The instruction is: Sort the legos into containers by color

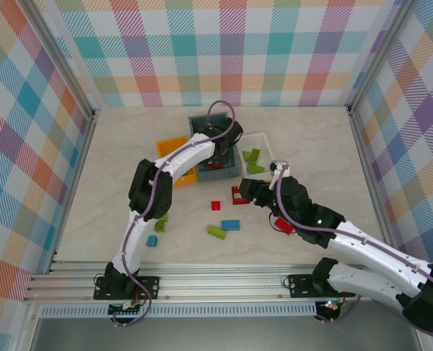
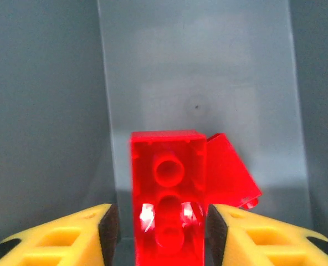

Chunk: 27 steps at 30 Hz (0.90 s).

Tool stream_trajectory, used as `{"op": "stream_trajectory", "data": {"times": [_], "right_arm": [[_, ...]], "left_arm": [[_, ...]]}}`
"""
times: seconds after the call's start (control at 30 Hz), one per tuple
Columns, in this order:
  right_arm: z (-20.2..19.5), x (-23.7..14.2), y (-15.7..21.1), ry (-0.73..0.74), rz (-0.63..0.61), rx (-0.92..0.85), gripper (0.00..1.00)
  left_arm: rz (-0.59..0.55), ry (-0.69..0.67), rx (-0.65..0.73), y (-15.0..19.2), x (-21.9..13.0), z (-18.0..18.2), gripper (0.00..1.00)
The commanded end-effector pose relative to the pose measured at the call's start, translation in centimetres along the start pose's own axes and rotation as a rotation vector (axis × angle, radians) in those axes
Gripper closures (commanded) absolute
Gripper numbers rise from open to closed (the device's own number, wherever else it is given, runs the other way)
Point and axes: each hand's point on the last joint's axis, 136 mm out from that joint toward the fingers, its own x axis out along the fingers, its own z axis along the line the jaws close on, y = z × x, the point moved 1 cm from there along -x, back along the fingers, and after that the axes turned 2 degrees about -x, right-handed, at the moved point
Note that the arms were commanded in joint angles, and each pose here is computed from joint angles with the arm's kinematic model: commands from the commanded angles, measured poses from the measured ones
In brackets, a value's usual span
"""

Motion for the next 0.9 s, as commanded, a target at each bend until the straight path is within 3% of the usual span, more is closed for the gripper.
{"op": "stream_trajectory", "data": {"times": [0.0, 0.37, 0.63, 0.77, 0.87], "right_arm": [[-0.5, -0.3, 0.2, 0.010, 0.008, 0.016, 0.27], [-2.4, -1.6, 0.0, 0.104, 0.029, -0.019, 0.27], [-4.1, -3.5, -0.4, 0.197, 0.044, -0.046, 0.28], [-4.6, -3.4, 0.9, 0.269, 0.177, -0.095, 0.30], [-1.7, -1.3, 4.6, 0.162, 0.385, -0.189, 0.29]], "left_arm": [[-0.011, -0.014, -0.013, -0.4, -1.7, 0.8, 0.47], [-0.160, 0.129, -0.090, -3.2, -10.9, 1.2, 0.43], [-0.309, 0.289, -0.180, -4.1, -20.1, 3.5, 0.51], [-0.326, 0.443, -0.209, -1.8, -23.5, 4.6, 0.53], [-0.316, 0.533, -0.221, 1.2, -24.9, 6.3, 0.53]]}}
